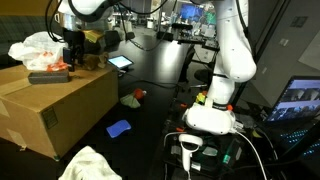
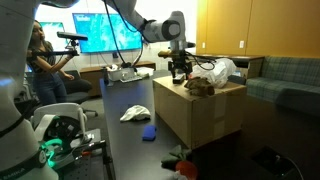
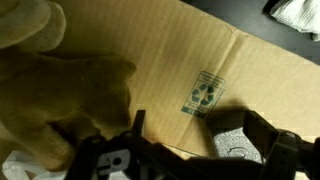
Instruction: Pick the objects on the box and put them on the table, then pick the objects on the table and put them on the box
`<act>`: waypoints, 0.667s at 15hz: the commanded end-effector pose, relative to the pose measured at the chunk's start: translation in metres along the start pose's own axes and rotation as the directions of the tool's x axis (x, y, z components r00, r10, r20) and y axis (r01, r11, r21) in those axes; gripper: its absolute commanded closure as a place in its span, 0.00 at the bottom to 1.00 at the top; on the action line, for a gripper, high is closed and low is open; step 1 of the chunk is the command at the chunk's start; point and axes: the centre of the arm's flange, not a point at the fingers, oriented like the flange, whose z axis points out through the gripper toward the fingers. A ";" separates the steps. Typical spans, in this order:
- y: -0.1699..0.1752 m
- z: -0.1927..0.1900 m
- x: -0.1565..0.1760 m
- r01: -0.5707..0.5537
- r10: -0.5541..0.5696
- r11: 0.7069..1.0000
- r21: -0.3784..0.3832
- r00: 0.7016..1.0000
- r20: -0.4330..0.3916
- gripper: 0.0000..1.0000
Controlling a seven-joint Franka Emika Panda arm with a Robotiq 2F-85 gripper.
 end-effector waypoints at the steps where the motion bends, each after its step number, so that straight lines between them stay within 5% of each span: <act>1: -0.006 -0.007 0.002 0.110 -0.110 0.993 0.041 0.994 -0.002 0.00; 10: -0.009 0.001 0.028 0.146 -0.144 0.988 0.050 0.989 -0.041 0.00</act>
